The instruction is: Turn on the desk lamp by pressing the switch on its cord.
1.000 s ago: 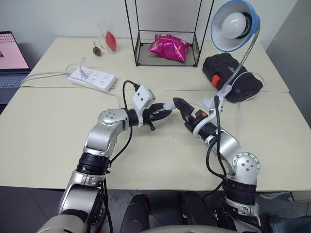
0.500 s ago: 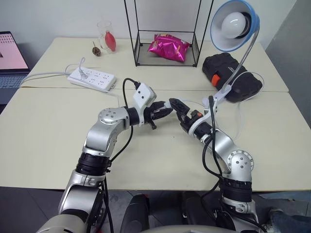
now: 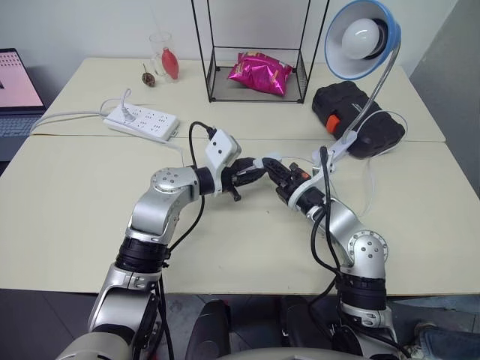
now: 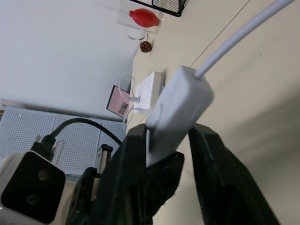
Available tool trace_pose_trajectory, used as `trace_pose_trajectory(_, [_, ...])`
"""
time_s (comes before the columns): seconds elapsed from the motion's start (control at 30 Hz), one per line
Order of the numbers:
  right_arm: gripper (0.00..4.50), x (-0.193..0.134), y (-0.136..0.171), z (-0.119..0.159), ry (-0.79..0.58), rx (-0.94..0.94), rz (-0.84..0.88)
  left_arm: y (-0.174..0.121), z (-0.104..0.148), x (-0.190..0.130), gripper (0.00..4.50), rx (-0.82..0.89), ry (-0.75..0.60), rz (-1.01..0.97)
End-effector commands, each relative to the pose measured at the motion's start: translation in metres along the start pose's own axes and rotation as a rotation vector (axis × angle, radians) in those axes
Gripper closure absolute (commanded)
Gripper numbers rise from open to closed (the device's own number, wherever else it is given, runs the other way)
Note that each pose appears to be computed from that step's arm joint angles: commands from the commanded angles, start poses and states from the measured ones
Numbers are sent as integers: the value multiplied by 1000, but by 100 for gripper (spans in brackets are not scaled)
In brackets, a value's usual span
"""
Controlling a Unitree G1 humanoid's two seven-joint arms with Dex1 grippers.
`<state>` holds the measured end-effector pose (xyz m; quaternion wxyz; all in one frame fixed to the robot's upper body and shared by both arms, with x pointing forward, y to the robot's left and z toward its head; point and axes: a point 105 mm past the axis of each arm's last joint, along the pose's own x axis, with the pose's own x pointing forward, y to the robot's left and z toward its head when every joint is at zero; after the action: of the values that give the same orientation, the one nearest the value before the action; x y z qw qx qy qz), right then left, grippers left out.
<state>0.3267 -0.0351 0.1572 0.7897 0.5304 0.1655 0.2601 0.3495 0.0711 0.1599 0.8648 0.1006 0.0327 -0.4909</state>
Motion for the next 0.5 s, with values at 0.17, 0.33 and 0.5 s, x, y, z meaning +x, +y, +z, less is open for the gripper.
trace_pose_trajectory(0.17, [390,0,12,-7,8,28,61,-3,15,-2,344,49,-37,-4])
trace_pose_trajectory(0.33, [256,-1,23,-6,1,40,120,-3,15,-2,344,42,-39,0])
trace_pose_trajectory(0.5, [204,0,24,-3,-13,47,128,-3,15,-2,344,35,-40,5])
